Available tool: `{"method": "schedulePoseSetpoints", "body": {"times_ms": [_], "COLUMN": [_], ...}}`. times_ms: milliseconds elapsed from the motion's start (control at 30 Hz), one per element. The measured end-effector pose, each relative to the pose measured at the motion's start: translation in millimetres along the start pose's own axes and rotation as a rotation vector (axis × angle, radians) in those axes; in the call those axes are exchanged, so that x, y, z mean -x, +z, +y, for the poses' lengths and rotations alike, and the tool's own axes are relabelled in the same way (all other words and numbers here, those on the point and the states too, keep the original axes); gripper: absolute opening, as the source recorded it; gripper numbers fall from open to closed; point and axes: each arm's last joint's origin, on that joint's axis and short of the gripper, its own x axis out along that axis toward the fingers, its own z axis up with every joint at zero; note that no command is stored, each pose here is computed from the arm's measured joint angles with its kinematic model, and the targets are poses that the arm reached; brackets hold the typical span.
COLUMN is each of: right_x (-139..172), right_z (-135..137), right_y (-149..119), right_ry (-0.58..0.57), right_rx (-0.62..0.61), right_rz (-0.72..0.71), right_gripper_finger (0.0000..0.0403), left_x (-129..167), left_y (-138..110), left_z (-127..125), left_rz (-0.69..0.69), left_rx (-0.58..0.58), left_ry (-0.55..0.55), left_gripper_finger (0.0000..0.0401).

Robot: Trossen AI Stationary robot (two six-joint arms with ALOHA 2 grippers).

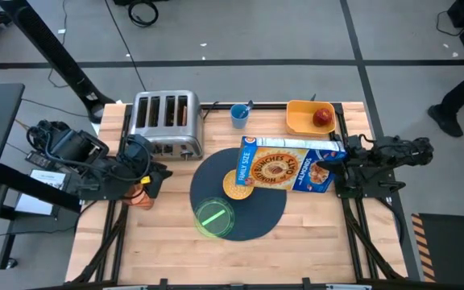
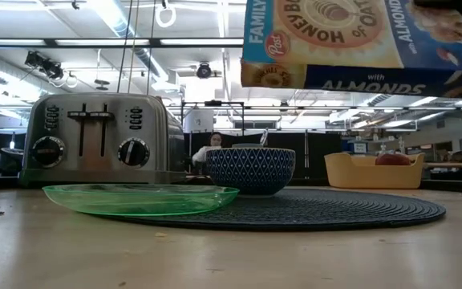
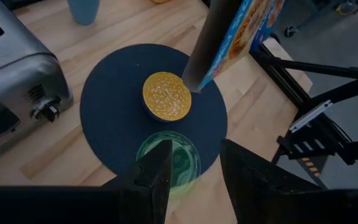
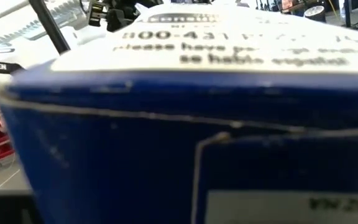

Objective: Arrange a breakfast setting
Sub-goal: Pour the cereal from the box into the yellow bowl on the placemat

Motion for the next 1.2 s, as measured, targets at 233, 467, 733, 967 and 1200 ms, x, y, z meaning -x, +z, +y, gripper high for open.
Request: {"method": "schedulePoseSetpoints", "body": {"times_ms": [233,467,733,967,1200], "right_x": [0,-1,-16,-26,-33], "right_z": [-1,-3,1,9,11], "right_y": [-1,-7,-12,1,-2], "right_ry": [-0.025,-0.056,-0.065,-0.075,-0.091], "right_rx": [0.018,0.023,0.025,0.062,0.060], "right_rz": [0.009,0.066,0.162,0.195,0.238], "right_gripper_finger": [0.0167,0.0167,0.0167,0.0167,0.0167], "left_x": [-10,-17,-20,-24,-15], "left_y": [-4,-8,0,6,10], "left_z": [-6,-11,-8,-5,1], "left_rz": [-0.008,-0.006,-0.029,-0.014,-0.015], "left_rx": [-0.024,-0.059,-0.105,-0.158,-0.161], "left_ry": [0.038,0.058,0.084,0.098,0.074], "left_gripper_finger": [0.0142,0.0142,0.0142,0.0142,0.0142]}}
